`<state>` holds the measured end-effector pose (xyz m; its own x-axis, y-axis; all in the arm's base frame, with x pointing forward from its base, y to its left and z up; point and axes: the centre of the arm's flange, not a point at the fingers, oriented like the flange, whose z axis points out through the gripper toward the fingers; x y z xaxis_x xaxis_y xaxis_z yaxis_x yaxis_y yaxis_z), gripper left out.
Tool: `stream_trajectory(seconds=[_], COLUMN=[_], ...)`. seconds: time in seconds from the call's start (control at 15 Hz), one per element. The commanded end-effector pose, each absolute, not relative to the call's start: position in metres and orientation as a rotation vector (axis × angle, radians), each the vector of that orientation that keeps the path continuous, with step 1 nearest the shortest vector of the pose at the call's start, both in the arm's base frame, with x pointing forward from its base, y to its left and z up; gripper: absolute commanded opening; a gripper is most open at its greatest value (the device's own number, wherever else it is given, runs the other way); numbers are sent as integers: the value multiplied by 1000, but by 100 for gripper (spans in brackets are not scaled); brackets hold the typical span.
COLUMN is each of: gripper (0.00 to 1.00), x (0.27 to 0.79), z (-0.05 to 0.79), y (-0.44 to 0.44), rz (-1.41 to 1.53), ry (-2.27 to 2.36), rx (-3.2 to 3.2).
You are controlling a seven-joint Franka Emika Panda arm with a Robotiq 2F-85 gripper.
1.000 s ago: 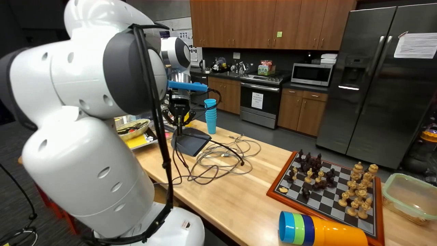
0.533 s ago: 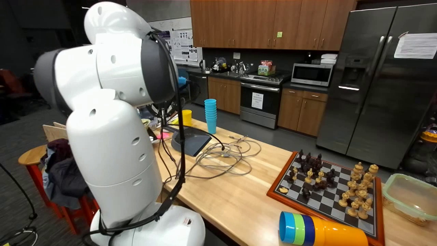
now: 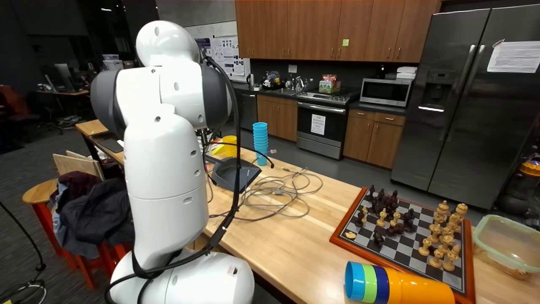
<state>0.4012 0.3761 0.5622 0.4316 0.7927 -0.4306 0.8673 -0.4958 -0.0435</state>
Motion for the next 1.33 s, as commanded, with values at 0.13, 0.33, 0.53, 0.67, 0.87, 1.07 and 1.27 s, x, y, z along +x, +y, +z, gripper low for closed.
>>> stream_trajectory(seconds=[0.13,0.33,0.53,0.67,0.87,1.07,1.27], gripper=[2,2,2,2,2,2,2], x=[432,439,444,447,453,461,472], z=[591,608,623,632,643,650,657], y=[398,403,408,410,411,409,403], rz=[-397,-266,-175,-137,-89,-62,-57], ry=[1339,1265,1208,1186,1161,1145,1138], rx=[2593,2643,2656,2653,2652,2658,2678])
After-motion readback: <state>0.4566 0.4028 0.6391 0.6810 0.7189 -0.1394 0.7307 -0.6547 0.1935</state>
